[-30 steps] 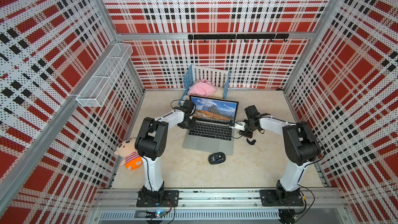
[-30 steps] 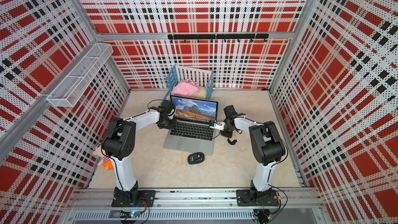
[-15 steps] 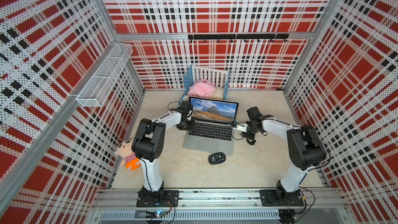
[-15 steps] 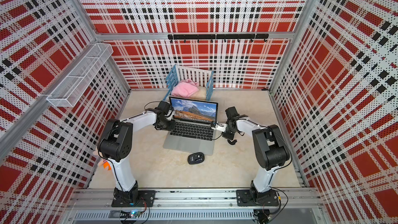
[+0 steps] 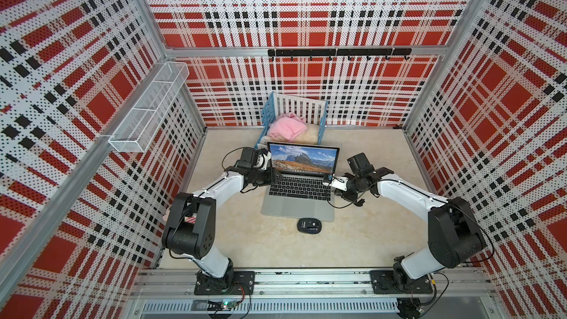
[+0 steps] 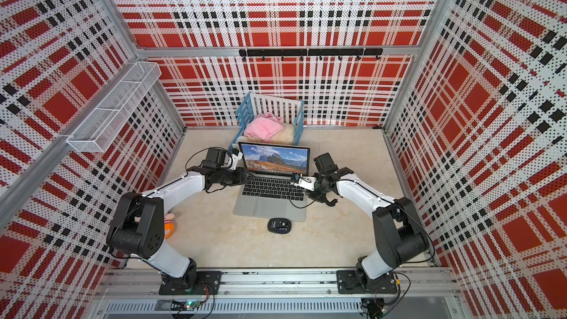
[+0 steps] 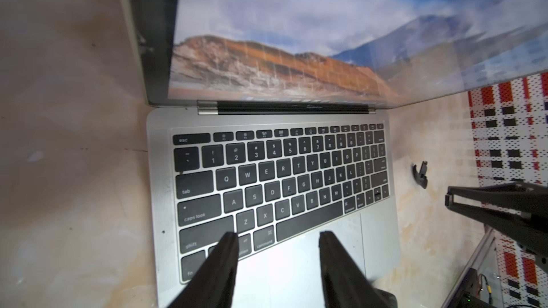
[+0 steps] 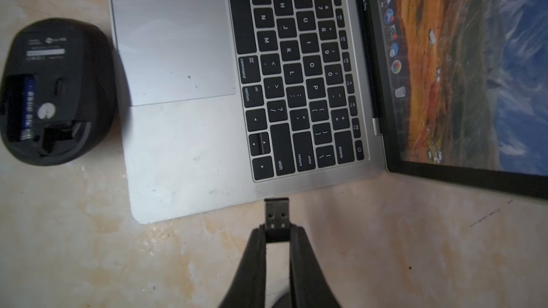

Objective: Remove the wireless mouse receiver from the laptop
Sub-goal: Move the mouse to the center of the board.

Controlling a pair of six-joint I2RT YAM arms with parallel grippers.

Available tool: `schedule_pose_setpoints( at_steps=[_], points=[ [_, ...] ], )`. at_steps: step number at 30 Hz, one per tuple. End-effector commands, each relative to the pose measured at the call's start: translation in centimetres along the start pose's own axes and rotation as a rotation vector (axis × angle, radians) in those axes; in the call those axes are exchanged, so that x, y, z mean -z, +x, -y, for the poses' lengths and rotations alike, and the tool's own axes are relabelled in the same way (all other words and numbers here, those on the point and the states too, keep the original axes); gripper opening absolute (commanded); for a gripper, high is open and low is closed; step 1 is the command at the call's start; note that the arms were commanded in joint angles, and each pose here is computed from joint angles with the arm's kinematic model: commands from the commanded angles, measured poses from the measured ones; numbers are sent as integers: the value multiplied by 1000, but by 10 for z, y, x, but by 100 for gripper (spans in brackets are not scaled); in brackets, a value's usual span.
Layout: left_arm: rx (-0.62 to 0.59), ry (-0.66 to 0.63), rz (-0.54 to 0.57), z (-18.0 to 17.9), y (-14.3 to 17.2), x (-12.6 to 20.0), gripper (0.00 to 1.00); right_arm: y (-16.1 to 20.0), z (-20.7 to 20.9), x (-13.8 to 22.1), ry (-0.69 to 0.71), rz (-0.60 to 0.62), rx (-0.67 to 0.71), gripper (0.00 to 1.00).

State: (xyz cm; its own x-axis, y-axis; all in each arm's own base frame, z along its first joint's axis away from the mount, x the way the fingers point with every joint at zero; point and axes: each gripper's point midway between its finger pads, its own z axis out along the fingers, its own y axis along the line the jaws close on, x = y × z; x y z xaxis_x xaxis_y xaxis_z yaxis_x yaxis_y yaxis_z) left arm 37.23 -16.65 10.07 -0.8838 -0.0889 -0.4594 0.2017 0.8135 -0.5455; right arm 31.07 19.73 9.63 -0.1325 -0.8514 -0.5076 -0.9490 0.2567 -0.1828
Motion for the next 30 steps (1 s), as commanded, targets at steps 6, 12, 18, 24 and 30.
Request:
schedule_pose_setpoints(
  at_steps=[6, 12, 18, 24, 30],
  points=[
    [97, 328, 160, 50, 5, 44, 54, -59, -34, 18, -37, 172, 81, 7],
    [32, 542, 62, 117, 35, 43, 55, -89, -44, 22, -46, 228, 147, 7],
    [0, 591, -15, 141, 53, 28, 54, -108, -46, 29, -28, 257, 184, 7],
    [-15, 615, -49, 153, 59, 17, 48, -115, -52, 30, -25, 255, 210, 8],
    [-21, 645, -75, 160, 62, 14, 43, -119, -54, 30, -21, 256, 221, 8]
  ],
)
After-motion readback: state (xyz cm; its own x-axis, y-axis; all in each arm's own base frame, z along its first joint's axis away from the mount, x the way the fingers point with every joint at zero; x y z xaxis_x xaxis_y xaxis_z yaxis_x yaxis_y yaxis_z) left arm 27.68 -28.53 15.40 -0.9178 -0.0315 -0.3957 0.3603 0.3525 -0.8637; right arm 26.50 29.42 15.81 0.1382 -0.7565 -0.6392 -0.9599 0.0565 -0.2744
